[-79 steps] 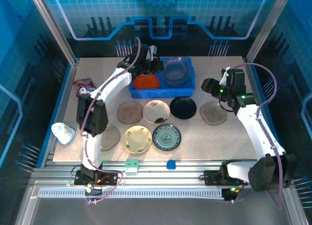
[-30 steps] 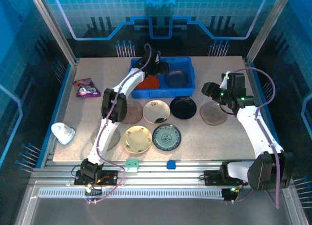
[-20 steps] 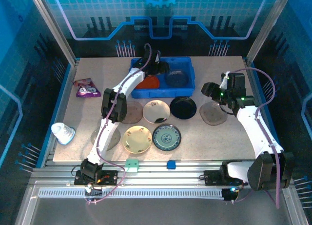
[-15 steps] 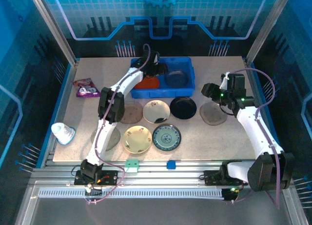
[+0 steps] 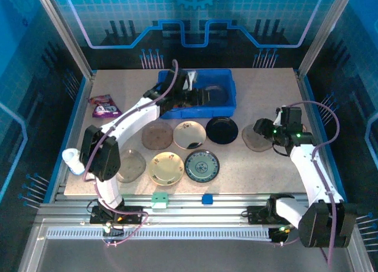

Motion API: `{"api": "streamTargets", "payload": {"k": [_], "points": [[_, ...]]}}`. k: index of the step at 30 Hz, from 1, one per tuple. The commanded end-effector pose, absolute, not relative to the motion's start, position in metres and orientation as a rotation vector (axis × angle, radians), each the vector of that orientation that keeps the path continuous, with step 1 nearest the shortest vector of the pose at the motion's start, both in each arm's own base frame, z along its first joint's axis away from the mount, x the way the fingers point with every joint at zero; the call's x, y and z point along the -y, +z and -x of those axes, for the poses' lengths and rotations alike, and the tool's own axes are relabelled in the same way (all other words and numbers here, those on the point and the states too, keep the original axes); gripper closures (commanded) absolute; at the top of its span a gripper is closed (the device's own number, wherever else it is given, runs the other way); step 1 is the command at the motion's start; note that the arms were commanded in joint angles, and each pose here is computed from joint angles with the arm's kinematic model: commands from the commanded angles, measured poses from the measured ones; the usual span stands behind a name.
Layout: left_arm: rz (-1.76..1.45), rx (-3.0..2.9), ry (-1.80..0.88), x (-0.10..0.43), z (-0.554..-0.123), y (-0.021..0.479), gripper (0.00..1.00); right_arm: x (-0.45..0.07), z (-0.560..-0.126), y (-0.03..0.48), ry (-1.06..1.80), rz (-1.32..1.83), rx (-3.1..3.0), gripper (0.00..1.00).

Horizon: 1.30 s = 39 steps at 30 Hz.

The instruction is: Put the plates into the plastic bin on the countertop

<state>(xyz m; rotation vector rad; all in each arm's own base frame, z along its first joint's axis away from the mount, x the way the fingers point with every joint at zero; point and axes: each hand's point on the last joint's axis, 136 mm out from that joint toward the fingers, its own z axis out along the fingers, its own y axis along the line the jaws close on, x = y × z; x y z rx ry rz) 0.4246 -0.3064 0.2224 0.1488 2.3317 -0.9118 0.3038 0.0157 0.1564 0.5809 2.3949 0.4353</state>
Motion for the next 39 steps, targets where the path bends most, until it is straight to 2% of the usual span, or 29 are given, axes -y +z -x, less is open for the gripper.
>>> {"api": "streamTargets", "payload": {"k": [1,12,23,34,39], "points": [[-0.222,-2.349,-0.946,0.312,-0.399,0.216,0.53,-0.003,-0.303,0.145,0.406,-0.620,-2.401,0.39],[-0.263,-2.357,-1.008,0.326,-0.373,0.222,0.51,0.004,-0.303,0.128,0.453,-0.684,-2.404,0.39],[-0.257,-2.354,-0.943,0.318,-0.353,0.231,0.52,-0.001,-0.293,0.117,0.494,-0.672,-2.414,0.40],[-0.243,-2.361,-0.958,0.325,-0.355,0.225,0.52,0.002,-0.295,0.125,0.484,-0.672,-2.420,0.40],[-0.272,-2.346,-0.951,0.330,-0.357,0.241,0.51,0.001,-0.296,0.134,0.496,-0.682,-2.402,0.40]]}}
